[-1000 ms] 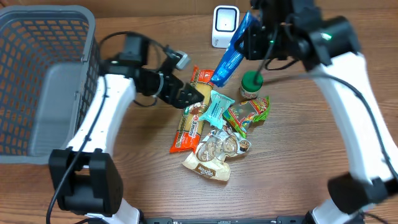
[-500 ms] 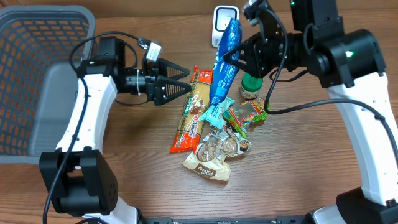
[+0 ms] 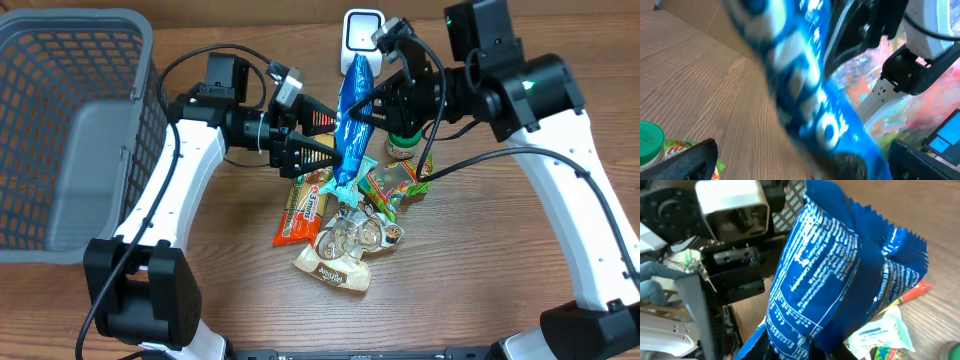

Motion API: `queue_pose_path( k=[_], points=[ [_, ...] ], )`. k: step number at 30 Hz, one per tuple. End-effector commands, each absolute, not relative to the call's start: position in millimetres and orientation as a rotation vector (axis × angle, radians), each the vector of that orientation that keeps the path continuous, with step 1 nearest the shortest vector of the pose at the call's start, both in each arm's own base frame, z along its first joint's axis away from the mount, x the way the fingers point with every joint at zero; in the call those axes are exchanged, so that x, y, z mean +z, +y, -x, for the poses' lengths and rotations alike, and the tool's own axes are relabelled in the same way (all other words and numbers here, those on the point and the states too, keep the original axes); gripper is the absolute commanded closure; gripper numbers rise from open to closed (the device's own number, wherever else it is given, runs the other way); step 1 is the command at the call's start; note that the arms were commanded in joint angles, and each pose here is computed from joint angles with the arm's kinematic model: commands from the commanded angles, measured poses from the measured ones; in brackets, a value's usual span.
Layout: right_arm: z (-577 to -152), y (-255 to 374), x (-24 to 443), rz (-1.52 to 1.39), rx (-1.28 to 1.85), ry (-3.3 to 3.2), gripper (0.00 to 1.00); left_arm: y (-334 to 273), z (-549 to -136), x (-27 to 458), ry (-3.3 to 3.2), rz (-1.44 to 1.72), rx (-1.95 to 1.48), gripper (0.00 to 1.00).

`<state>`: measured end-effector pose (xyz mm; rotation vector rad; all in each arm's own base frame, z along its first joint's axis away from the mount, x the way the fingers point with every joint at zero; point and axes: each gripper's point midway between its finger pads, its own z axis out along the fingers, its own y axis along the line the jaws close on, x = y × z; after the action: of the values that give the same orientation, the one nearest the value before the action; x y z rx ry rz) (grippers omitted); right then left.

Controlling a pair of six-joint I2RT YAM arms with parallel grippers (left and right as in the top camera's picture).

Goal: Scan the item barcode
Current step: 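Hold the Oreo pack in front of the scanner with both grippers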

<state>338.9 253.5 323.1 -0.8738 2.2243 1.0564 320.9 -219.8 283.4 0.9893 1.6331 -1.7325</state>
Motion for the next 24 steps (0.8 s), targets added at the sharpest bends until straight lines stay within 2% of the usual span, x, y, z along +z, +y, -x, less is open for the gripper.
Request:
queue_pose_path(
  k=[1,13,22,24],
  points=[
    [-333,258,326,0.903,1.12,2.191,0.96,-220,-316,289,1.633,-0.968,-1.778,0.0],
    [-332,267,331,0.934,1.128,2.152,0.96,-246,-297,289,1.625,-1.042,-1.843,0.0],
    [-331,269,331,0.943,1.126,2.148,0.96,-242,-300,289,1.635,-1.023,-1.839,0.0],
    [-331,269,330,0.943,1.126,2.149,0.96,-242,-300,289,1.635,-1.023,-1.839,0.03]
  ],
)
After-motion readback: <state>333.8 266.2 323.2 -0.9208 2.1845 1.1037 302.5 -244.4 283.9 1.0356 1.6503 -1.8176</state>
